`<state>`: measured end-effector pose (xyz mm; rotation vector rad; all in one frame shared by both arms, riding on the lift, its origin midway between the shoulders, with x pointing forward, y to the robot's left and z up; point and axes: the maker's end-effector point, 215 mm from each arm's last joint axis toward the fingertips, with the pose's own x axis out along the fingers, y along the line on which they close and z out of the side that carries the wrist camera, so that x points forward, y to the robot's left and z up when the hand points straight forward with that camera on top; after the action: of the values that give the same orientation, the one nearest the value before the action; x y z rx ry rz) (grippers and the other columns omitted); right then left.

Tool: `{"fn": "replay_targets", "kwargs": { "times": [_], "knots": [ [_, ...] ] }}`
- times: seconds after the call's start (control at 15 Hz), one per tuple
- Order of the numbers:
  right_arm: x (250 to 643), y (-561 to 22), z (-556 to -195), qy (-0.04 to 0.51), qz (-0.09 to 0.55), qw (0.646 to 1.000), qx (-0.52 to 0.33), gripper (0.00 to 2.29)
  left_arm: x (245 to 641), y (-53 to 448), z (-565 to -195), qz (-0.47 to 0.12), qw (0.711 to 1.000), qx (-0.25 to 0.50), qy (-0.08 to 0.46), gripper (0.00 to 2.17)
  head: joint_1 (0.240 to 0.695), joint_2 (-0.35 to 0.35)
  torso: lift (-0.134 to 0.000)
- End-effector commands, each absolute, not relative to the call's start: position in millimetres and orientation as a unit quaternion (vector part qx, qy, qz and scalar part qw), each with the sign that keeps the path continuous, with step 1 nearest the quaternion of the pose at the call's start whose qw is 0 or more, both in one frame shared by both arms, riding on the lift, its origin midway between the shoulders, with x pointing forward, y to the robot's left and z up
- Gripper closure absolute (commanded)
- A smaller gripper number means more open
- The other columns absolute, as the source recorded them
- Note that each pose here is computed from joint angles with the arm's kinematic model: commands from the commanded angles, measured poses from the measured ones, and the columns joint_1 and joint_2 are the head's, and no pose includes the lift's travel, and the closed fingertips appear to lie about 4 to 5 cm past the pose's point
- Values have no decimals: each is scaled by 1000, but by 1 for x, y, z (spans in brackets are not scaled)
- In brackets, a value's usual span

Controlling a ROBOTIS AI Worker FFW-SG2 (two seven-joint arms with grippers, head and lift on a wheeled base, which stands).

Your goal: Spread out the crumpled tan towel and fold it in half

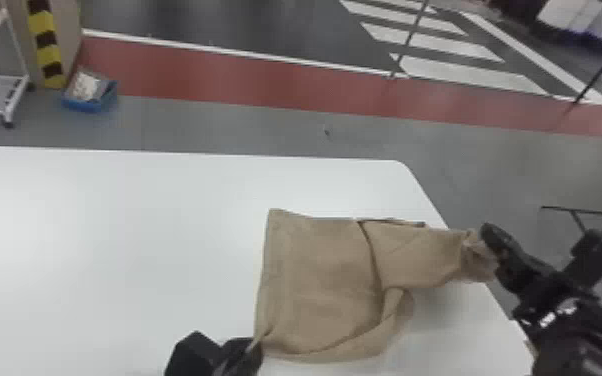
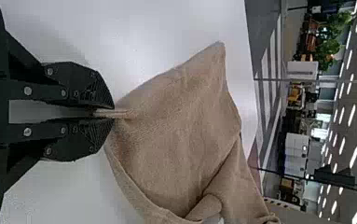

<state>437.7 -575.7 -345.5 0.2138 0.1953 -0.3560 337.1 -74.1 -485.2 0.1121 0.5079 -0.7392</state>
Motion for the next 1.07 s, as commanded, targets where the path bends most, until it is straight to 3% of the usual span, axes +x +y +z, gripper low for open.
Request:
{"fn": "replay_targets", "kwargs": {
  "times": [0.0, 0.2, 0.4, 0.67, 1.0],
  "knots": [
    [438, -575, -343, 96, -176, 974, 106, 1139, 343, -73, -480, -354, 903, 51, 240, 1706, 695, -350, -124],
    [441, -570, -328, 85, -166, 977, 101, 1139, 359, -72, -458, -349, 910, 40, 221, 1706, 695, -350, -124],
    [446, -562, -305, 69, -151, 982, 89, 1139, 403, -50, -423, -315, 929, 37, 188, 1706, 695, -350, -124],
    [447, -556, -284, 53, -135, 984, 105, 1139, 459, 10, -372, -243, 957, 16, 157, 1706, 695, -350, -124],
    [446, -566, -274, 72, -125, 984, 100, 1139, 489, 72, -344, -189, 969, 34, 156, 1703, 695, -350, -124]
  ]
}}
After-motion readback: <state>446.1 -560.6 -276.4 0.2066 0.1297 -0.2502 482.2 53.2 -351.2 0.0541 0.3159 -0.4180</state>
